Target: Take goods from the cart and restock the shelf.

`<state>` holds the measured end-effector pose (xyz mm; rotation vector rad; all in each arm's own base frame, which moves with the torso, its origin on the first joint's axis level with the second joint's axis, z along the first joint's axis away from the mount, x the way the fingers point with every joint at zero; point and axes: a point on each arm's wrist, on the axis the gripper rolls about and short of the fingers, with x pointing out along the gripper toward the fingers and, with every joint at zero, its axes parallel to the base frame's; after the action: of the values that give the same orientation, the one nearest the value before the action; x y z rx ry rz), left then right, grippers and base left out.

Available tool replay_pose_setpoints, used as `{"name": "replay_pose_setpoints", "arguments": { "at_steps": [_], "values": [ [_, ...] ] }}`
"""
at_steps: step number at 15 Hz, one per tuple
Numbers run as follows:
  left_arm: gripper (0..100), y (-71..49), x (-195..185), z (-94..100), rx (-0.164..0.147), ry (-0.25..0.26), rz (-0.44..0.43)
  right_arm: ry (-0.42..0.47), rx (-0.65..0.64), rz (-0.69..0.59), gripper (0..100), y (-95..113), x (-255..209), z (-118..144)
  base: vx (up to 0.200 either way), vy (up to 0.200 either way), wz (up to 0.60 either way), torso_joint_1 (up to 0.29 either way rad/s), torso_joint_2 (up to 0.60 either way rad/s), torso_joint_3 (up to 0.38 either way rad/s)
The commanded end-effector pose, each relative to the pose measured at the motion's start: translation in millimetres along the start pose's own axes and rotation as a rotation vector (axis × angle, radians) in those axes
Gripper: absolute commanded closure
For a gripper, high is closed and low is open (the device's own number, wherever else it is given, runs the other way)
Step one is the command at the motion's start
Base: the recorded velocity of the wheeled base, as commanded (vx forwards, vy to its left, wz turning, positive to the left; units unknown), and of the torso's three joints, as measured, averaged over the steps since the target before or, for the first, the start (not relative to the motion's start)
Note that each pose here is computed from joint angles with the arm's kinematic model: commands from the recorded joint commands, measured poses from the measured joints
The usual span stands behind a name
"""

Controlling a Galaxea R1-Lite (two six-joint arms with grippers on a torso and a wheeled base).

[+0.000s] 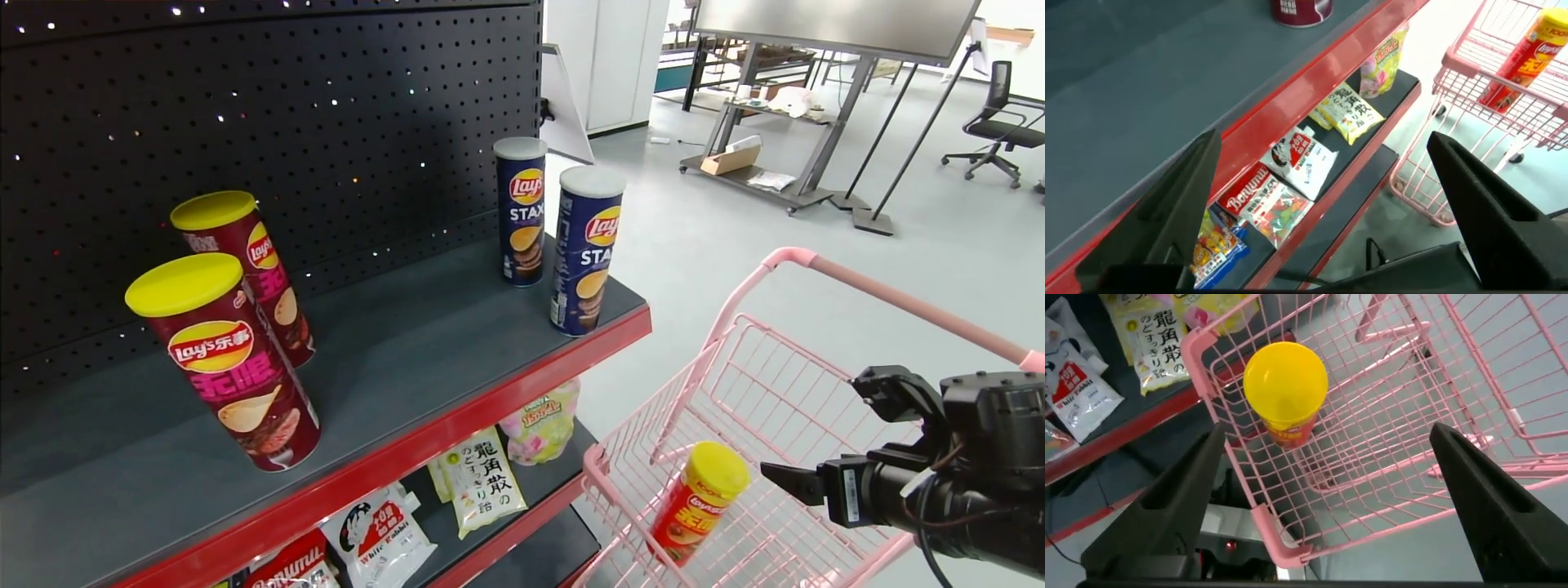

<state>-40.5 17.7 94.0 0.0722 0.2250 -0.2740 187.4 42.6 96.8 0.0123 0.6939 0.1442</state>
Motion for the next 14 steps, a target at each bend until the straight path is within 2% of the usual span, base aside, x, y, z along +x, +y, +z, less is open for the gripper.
{"name": "replay_pose_setpoints", "arguments": {
  "at_steps": [1,10,14],
  "values": [
    [0,0.0,0.2,0.0,0.001,0.002,0.000,0.001,-0.013,0.018,0,4.5,-0.5,-0.8,0.000,0.000,0.00,-0.129,0.36,0.198],
    [0,0.0,0.0,-0.1,0.000,0.000,0.000,-0.020,-0.030,0.043,0,9.8,-7.0,-1.2,0.000,0.000,0.00,-0.149,0.38,0.230],
    [0,0.0,0.0,-0.1,0.000,0.000,0.000,-0.025,-0.034,0.044,0,10.0,-8.0,-0.9,0.000,0.000,0.00,-0.185,0.51,0.323]
  ]
}}
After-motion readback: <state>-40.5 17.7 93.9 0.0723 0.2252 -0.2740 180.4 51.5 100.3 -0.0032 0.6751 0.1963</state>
